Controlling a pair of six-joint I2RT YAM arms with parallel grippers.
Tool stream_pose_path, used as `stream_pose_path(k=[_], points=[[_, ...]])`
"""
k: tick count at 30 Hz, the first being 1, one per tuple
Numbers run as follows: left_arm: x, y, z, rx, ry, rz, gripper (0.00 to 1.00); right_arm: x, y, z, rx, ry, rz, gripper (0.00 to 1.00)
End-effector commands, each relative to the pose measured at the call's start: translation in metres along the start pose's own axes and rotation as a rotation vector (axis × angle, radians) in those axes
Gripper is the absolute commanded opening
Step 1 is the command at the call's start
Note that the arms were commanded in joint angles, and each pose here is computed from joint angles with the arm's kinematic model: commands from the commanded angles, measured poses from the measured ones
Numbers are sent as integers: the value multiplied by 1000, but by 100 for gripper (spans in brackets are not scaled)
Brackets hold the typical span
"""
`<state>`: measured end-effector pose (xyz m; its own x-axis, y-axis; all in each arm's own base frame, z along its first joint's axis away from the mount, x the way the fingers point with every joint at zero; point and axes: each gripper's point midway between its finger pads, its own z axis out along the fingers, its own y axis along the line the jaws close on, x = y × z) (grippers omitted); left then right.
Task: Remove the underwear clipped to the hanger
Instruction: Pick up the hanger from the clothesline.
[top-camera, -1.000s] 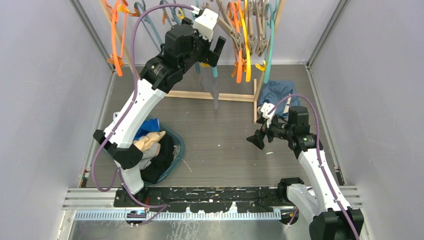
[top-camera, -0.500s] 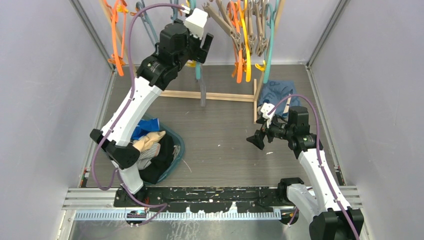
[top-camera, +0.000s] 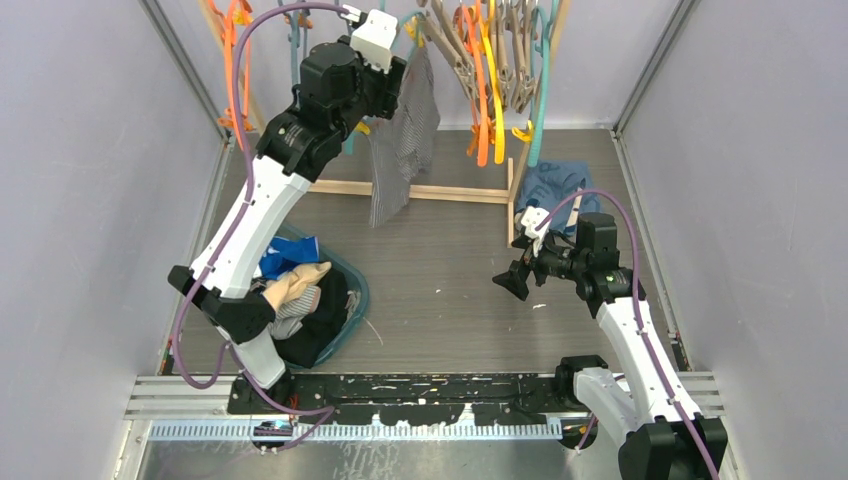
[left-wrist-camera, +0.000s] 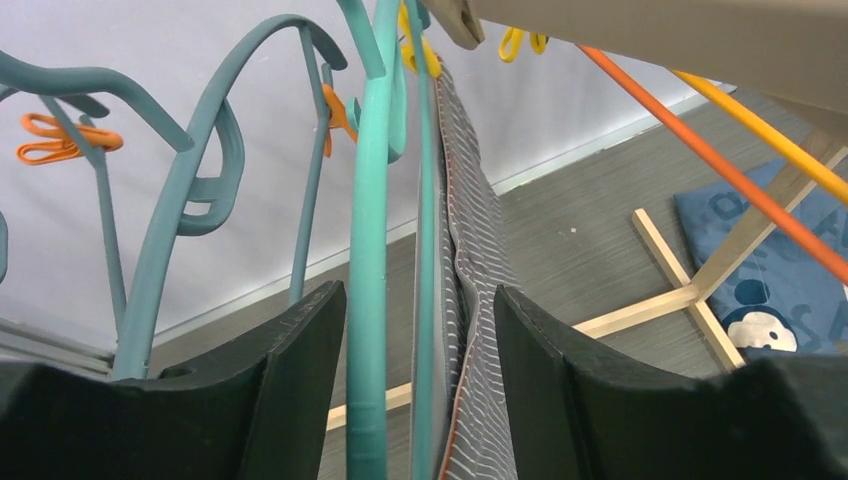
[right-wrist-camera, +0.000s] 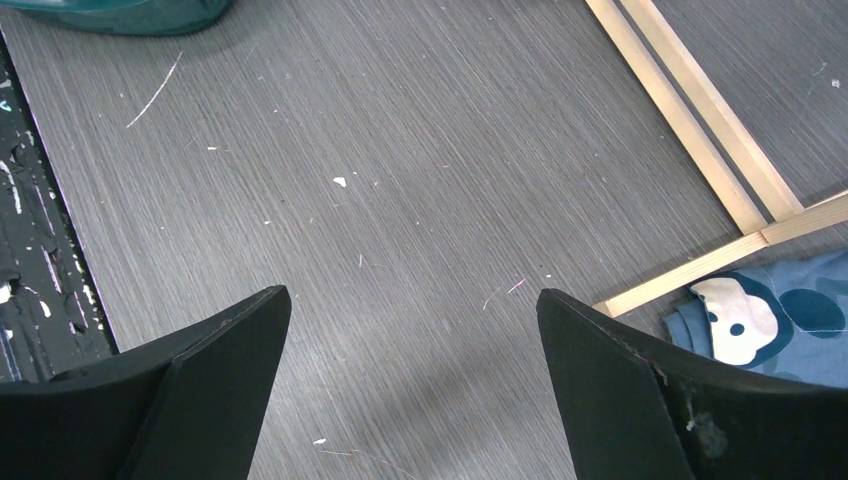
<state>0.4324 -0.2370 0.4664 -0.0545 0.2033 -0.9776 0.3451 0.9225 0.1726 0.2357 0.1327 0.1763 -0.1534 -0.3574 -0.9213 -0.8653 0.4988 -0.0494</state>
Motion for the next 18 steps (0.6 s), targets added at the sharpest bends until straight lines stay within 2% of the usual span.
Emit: stream_pose_path(k=[1,8,14,18], points=[[-33,17,-17,-24,-108,-46,56,-8,0,-3,0,-28,-36,100],[-35,29,-19,-43,-116,-57,43,-8,1,-2,-3,-28,-36,100],[-42,44,-26,-72,-134,-71,28,-7,1,-2,-3,-27,-39,100],[-49,56,-32,-89,-153,-87,15,-7,1,-2,-7,-27,-35,100]])
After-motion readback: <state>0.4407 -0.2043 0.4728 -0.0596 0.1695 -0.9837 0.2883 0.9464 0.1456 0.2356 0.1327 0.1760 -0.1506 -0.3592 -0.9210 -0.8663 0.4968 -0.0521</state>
